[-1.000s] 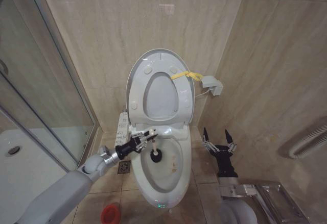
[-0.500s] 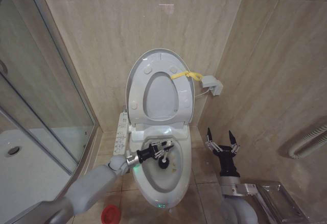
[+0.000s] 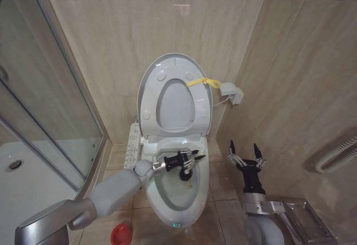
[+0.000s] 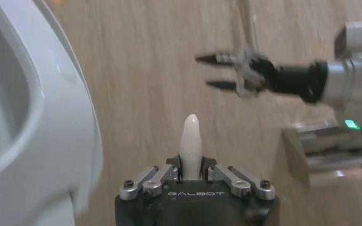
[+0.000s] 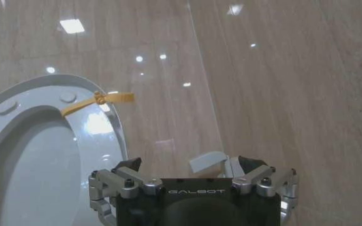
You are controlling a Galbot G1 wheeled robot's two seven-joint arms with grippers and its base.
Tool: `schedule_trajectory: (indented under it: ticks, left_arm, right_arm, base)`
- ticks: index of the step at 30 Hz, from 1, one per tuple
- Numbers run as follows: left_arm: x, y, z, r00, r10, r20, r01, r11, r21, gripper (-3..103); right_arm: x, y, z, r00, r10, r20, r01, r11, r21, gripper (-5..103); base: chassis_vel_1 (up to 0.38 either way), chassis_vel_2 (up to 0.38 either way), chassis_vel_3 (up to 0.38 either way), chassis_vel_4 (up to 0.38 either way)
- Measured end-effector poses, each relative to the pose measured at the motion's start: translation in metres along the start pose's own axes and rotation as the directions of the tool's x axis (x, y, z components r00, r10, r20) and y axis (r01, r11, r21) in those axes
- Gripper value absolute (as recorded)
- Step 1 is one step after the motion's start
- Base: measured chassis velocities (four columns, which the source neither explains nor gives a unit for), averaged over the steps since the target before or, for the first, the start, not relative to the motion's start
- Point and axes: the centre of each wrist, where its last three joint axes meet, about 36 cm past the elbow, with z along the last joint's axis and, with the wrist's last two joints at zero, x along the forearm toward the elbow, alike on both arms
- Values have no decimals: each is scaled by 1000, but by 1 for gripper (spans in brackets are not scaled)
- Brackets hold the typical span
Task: Open the toilet lid, clean the toilet bowl with a toilet brush, close the toilet lid, and flush.
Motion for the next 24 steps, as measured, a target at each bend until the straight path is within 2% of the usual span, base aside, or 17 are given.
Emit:
schedule_trajectory:
  ticks: [2,5,7,10,12,13,15,16,17,18,20,21,23,24]
  left_arm:
    - [23,-11,25,997,-4,-77,5,1000,7,20]
    - [28,-17,36,995,-15,-99,17,1000,19,20]
    - [19,-18,33,997,-15,-81,17,1000,23,20]
    - [-26,-17,3,999,16,28,-17,1000,20,20]
    - [-33,-21,-2,999,26,44,-27,999,27,20]
    - [-31,-25,1,999,33,32,-34,999,33,20]
    - [-4,-31,23,998,27,-55,-25,999,46,20]
    - [-4,-31,23,998,27,-55,-25,999,46,20]
    - [9,-33,32,996,14,-89,-9,999,50,20]
    - [11,-33,34,996,2,-94,3,999,50,20]
    - [-7,-29,24,999,-9,-54,11,999,47,20]
    - [-7,-29,24,999,-9,-54,11,999,47,20]
    - [-37,-23,5,1000,5,12,-6,999,36,20]
    - [-41,-21,3,1000,13,13,-13,999,32,20]
  right_arm:
    - [0,2,2,1000,-3,-3,3,1000,-5,100]
    - [-1,4,4,1000,-9,-4,9,1000,-10,100]
    - [0,4,4,1000,-10,-4,10,1000,-10,100]
    - [2,0,3,1000,-3,-5,3,1000,-1,100]
    - [2,0,2,1000,-1,-4,1,1000,0,100]
    - [2,0,2,1000,0,-2,0,1000,-1,100]
    - [3,0,1,1000,-1,-2,1,1000,-2,100]
    - [3,0,1,1000,-1,-2,1,1000,-2,100]
    - [2,1,1,1000,-5,-2,5,1000,-3,100]
    - [2,1,1,1000,-8,-1,8,1000,-2,100]
    - [2,-2,0,1000,-10,-1,10,1000,3,100]
    - [2,-2,0,1000,-10,-1,10,1000,3,100]
    - [1,-4,-1,1000,-9,1,9,1000,7,100]
    - [1,-5,-1,1000,-8,1,8,1000,8,100]
  base:
    - [0,0,0,0]
    - [0,0,0,0]
    - [0,0,0,0]
    - [0,0,0,0]
    - [0,0,0,0]
    - [0,0,0,0]
    - [0,0,0,0]
    - [0,0,0,0]
    - [0,0,0,0]
    - [0,0,0,0]
    - [0,0,0,0]
    - [0,0,0,0]
    - [0,0,0,0]
    - [0,0,0,0]
